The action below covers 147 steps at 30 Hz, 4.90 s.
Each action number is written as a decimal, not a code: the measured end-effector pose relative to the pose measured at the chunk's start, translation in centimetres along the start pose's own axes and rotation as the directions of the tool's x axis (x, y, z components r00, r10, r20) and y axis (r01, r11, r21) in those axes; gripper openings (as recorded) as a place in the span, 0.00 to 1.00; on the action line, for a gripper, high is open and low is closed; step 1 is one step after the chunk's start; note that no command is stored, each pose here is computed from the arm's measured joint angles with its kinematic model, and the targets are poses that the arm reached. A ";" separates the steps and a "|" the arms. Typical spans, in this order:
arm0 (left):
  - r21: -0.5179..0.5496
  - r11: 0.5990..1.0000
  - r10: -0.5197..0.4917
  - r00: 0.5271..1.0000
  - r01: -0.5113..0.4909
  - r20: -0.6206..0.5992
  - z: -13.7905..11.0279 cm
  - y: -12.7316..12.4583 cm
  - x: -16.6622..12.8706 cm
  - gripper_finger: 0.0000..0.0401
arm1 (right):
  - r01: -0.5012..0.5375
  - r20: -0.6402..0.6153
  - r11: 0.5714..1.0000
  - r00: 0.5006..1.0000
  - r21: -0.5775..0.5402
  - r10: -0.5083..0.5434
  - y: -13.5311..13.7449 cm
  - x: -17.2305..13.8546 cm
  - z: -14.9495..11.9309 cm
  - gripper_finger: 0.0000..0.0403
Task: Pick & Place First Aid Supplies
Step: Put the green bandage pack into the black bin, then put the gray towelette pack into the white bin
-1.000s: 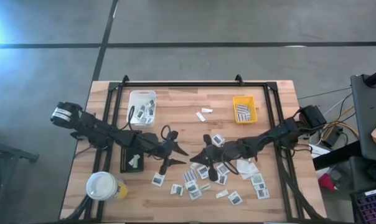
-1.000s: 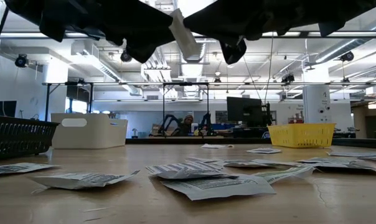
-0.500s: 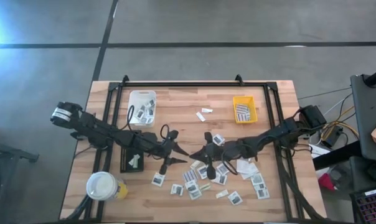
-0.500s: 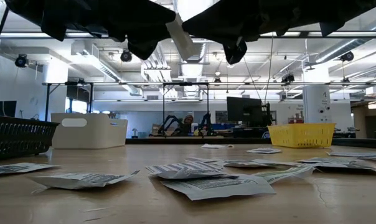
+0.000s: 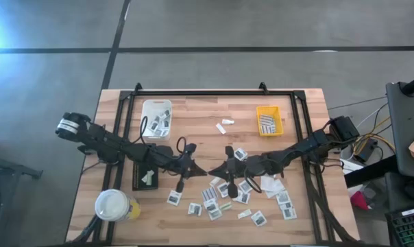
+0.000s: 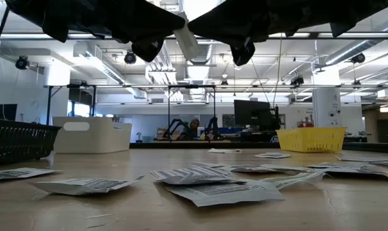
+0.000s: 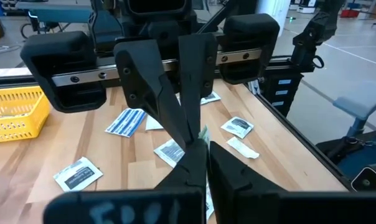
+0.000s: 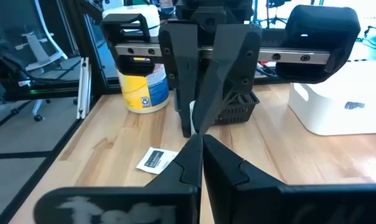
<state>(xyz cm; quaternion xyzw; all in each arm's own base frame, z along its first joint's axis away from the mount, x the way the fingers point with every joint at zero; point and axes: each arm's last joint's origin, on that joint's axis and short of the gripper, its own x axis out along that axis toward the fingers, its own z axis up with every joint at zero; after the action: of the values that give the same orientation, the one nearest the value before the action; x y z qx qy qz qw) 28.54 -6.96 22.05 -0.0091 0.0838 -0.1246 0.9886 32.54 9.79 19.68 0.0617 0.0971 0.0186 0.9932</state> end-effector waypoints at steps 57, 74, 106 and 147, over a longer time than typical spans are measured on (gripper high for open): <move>-0.358 0.650 0.056 0.513 -0.670 -0.857 2.3 -1.1 -11.0 0.00 | 0.052 -0.292 0.998 0.955 -0.028 -0.058 -1.0 -0.4 -2.7 0.16; -0.358 0.458 0.041 0.422 -0.814 -0.906 -2.8 -2.5 -11.4 0.00 | 0.011 -0.323 1.000 0.946 -0.022 -0.017 -0.7 -0.5 -3.0 0.17; -0.265 0.453 -0.088 0.253 -0.851 -0.963 -3.8 -2.2 -12.9 0.23 | 0.008 -0.322 1.000 0.947 -0.029 -0.017 -0.7 -0.5 -3.0 0.14; -0.341 0.919 -0.053 0.799 -0.195 -0.600 -0.2 -3.5 -1.6 0.23 | -0.132 -0.465 0.972 0.885 -0.193 0.028 1.5 -3.8 -2.4 0.12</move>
<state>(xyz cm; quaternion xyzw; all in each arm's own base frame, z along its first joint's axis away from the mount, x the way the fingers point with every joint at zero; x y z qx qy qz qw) 26.12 -9.99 22.30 -0.1607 0.4141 -0.0639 0.8936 28.30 11.38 18.24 -0.0502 0.3237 0.0845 0.9410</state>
